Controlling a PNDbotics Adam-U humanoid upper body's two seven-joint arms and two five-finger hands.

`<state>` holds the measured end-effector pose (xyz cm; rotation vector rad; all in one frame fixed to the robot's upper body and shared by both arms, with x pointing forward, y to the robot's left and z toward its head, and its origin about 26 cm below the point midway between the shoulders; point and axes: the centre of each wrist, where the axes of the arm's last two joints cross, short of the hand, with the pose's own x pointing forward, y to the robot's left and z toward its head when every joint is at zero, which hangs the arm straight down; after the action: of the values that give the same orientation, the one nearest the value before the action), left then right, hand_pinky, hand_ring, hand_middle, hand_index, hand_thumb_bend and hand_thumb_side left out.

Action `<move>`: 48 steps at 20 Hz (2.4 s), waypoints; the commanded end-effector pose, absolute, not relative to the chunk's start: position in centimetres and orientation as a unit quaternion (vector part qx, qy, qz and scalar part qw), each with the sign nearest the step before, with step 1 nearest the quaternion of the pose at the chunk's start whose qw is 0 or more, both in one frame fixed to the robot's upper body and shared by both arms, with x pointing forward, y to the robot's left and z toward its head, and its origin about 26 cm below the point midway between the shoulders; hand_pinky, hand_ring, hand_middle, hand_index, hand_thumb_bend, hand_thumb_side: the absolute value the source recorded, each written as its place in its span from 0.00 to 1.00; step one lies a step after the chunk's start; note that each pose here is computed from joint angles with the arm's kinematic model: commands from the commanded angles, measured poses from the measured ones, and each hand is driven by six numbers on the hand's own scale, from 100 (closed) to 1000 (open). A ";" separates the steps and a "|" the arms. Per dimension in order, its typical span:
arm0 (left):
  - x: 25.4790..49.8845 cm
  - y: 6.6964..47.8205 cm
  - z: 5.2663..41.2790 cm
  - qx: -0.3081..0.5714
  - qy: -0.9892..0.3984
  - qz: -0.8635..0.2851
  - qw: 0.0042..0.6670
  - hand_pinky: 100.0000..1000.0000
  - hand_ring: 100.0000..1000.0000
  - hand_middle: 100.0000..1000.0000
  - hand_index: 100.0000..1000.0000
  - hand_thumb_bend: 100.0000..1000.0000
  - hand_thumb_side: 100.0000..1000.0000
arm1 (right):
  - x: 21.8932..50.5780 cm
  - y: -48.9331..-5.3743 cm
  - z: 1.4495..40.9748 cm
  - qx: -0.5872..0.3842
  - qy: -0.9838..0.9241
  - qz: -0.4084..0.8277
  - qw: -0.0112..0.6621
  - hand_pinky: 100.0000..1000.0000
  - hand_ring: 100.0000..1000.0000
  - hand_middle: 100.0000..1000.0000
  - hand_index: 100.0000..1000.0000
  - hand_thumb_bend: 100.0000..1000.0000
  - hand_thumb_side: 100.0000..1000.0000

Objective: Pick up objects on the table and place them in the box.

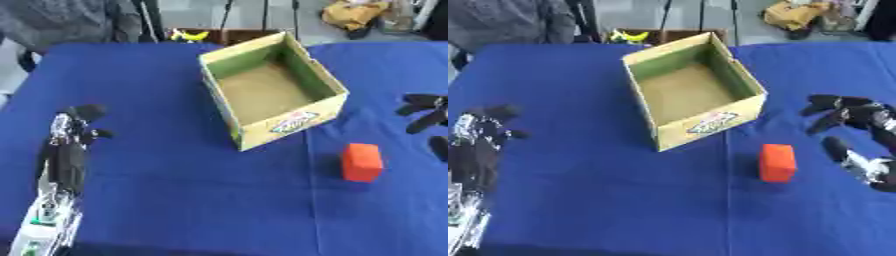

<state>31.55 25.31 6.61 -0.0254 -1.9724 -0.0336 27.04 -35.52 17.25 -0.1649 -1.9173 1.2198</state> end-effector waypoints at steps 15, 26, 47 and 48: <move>31.7 25.5 7.6 -0.011 -0.842 -0.030 0.539 0.49 0.79 0.61 0.67 0.00 1.00 | 28.8 -36.2 18.3 -0.115 -0.720 0.571 0.379 0.74 1.00 0.80 0.72 0.34 0.70; 31.6 25.4 7.5 -0.015 -0.840 -0.036 0.542 0.49 0.79 0.61 0.67 0.00 1.00 | 31.1 -36.7 17.4 -0.123 -0.670 0.636 0.363 0.76 1.00 0.81 0.76 0.42 0.79; 31.6 25.1 7.4 -0.023 -0.837 -0.043 0.544 0.49 0.79 0.60 0.67 0.00 1.00 | 34.4 -38.9 14.3 -0.175 -0.625 0.659 0.380 0.77 1.00 0.82 0.80 0.50 0.90; 31.6 25.1 7.3 -0.023 -0.837 -0.043 0.544 0.49 0.79 0.60 0.67 0.00 1.00 | 34.5 -38.9 14.2 -0.177 -0.624 0.659 0.381 0.77 1.00 0.82 0.80 0.50 0.90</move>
<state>31.49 24.85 6.51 -0.0595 -1.9607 -0.0795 34.22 -38.50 13.23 -0.4070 -1.5954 1.6682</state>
